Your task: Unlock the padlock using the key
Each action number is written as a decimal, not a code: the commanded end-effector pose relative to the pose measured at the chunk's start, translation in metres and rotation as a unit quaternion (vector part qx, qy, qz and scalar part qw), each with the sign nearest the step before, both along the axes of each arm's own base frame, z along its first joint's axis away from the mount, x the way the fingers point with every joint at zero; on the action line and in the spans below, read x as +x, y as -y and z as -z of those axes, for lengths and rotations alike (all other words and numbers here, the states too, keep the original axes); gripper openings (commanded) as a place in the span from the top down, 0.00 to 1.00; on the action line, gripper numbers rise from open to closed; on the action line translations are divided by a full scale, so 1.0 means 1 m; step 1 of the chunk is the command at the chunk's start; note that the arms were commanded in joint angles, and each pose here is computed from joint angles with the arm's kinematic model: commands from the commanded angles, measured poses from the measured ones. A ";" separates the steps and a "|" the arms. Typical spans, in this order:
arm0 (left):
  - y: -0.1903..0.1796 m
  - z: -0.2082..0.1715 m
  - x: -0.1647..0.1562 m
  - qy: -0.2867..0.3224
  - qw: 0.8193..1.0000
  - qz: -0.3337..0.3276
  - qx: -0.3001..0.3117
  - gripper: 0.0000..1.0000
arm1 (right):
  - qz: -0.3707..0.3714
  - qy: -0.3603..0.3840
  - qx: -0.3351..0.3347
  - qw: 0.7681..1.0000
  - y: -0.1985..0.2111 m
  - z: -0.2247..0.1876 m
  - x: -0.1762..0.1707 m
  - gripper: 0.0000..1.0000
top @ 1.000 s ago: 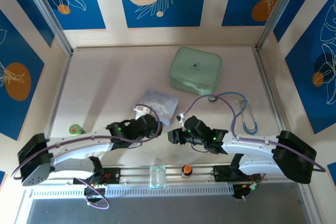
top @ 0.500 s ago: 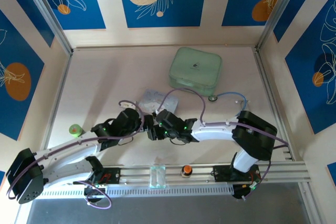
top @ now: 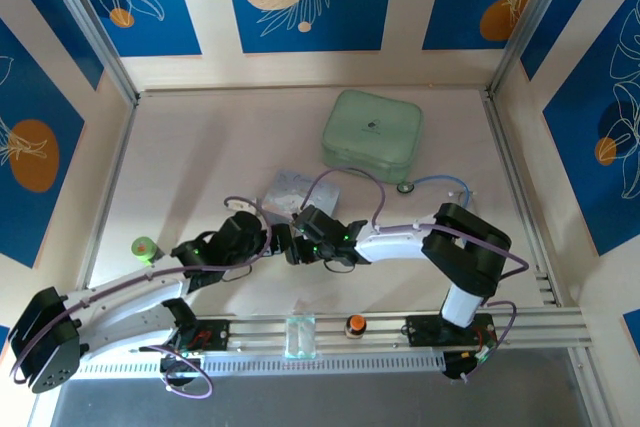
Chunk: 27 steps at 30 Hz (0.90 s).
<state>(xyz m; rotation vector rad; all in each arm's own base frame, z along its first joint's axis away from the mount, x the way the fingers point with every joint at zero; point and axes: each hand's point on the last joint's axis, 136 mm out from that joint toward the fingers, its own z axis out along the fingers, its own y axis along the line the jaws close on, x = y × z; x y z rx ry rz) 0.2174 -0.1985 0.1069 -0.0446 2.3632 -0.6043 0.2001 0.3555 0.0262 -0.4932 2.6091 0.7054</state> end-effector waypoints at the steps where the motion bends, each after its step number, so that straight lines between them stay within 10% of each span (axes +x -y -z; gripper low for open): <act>1: 0.005 -0.011 0.001 0.015 1.000 0.001 -0.027 0.11 | 0.007 -0.005 -0.010 1.000 -0.003 0.003 0.004 0.52; 27: 0.011 -0.026 0.013 0.036 0.999 0.008 -0.003 0.10 | 0.075 -0.081 0.075 0.991 0.036 0.015 -0.013 0.80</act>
